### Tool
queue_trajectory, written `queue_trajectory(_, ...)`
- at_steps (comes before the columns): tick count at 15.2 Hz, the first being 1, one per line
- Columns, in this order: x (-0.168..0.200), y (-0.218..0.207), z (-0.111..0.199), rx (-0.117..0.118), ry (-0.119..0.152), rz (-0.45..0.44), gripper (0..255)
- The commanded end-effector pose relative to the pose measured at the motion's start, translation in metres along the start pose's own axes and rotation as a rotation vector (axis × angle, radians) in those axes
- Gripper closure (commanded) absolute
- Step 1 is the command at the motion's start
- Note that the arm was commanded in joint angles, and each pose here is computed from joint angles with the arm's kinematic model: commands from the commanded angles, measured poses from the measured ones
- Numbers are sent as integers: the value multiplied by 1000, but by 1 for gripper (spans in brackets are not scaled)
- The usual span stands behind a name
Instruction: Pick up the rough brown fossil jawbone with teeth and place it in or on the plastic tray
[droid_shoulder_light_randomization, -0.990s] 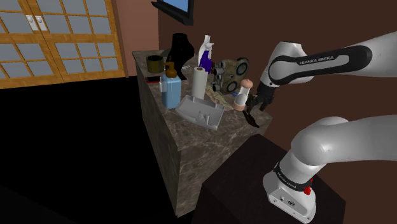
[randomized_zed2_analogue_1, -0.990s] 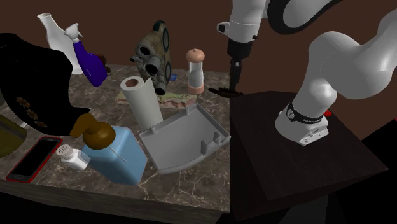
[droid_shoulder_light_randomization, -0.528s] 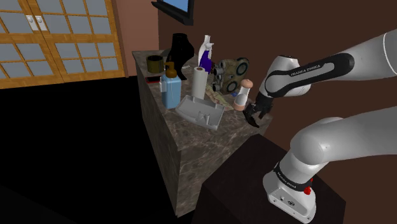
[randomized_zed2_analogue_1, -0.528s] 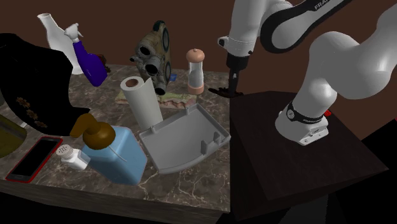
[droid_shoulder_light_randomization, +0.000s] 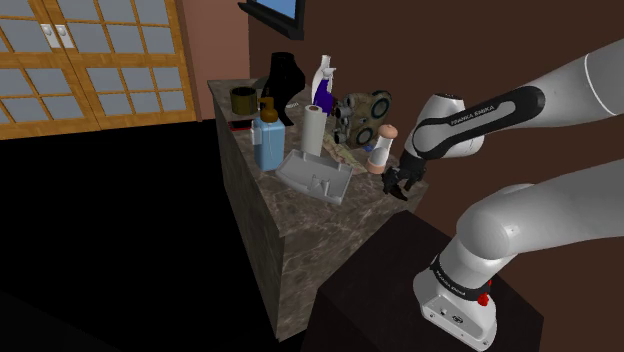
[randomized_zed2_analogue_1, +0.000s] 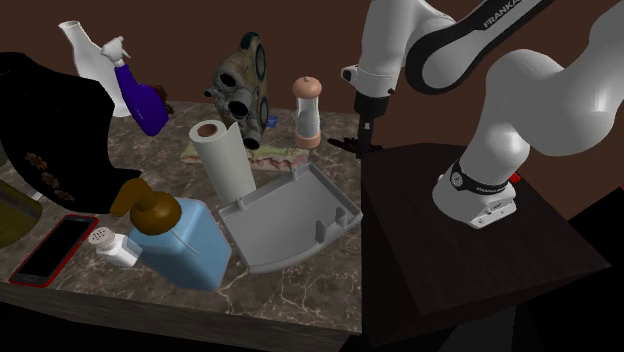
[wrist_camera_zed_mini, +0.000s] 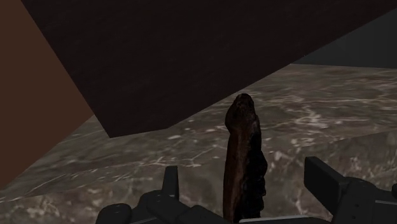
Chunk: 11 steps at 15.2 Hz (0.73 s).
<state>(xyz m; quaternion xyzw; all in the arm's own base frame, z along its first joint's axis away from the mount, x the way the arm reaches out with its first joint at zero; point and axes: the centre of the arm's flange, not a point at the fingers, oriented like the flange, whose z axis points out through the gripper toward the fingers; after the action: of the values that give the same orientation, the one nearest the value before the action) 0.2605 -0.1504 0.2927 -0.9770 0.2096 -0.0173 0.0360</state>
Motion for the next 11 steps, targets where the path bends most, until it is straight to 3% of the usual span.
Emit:
queue_trajectory(1,0,0,0,0,0,0,0)
queue_trajectory(2,0,0,0,0,0,0,0)
queue_trajectory(3,0,0,0,0,0,0,255)
queue_trajectory(11,0,0,0,0,0,0,255)
